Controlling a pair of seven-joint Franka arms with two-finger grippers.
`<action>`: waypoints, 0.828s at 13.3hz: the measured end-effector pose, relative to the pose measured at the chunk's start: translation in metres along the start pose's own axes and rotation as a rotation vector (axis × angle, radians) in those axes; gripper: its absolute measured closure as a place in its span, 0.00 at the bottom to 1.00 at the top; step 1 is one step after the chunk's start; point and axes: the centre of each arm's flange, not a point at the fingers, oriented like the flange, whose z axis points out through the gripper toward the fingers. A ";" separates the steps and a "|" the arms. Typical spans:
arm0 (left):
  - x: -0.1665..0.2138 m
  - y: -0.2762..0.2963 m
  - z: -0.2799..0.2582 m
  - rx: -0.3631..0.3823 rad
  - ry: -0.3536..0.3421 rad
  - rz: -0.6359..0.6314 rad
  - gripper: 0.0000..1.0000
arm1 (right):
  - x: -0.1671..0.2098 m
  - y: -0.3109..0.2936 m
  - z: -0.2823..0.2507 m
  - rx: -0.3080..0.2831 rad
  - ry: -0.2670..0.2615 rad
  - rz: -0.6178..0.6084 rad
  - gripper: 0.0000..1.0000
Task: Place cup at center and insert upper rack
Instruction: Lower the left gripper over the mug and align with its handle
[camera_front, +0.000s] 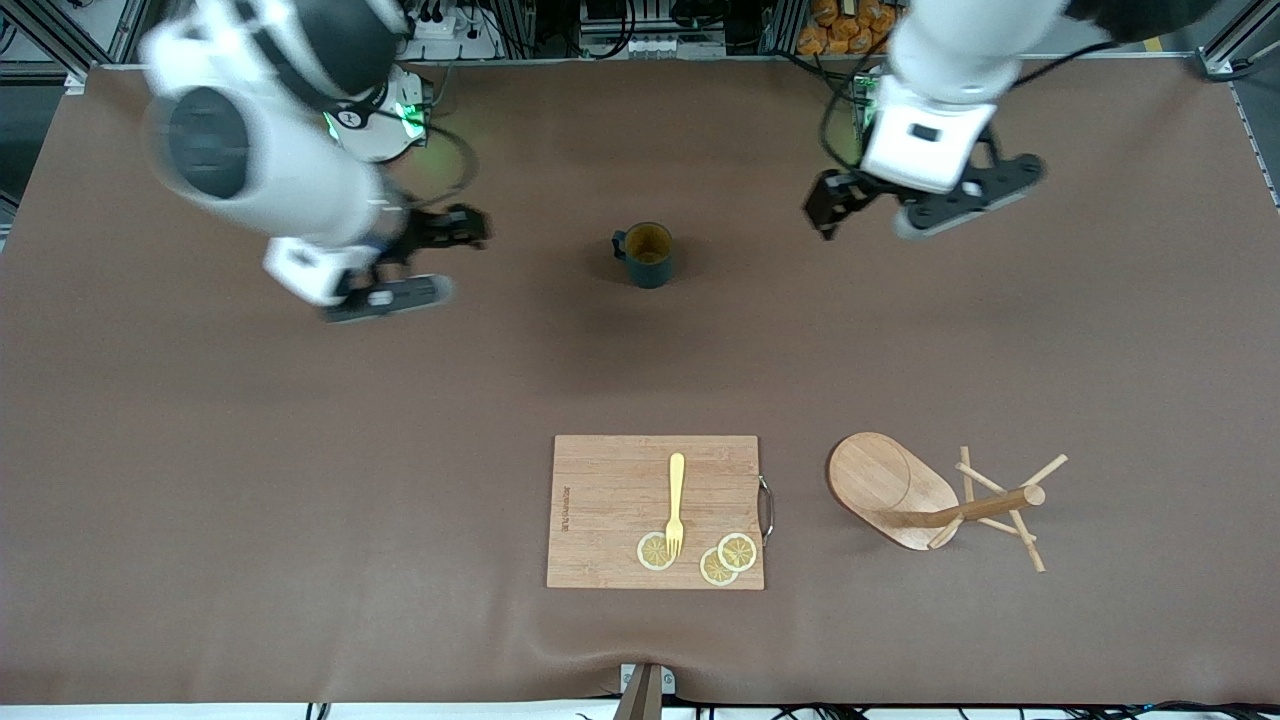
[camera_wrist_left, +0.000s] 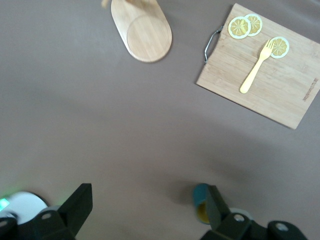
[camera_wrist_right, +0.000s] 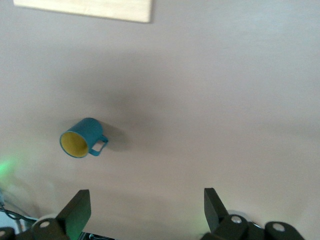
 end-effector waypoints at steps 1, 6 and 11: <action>-0.021 0.023 0.010 0.008 0.026 -0.056 0.00 | -0.002 0.037 -0.021 0.021 0.026 0.022 0.00; -0.117 0.130 0.087 -0.007 0.095 -0.306 0.00 | -0.038 0.171 -0.092 -0.137 0.155 0.050 0.00; -0.209 0.186 0.188 0.040 0.184 -0.357 0.00 | -0.057 0.237 -0.122 -0.183 0.240 0.043 0.00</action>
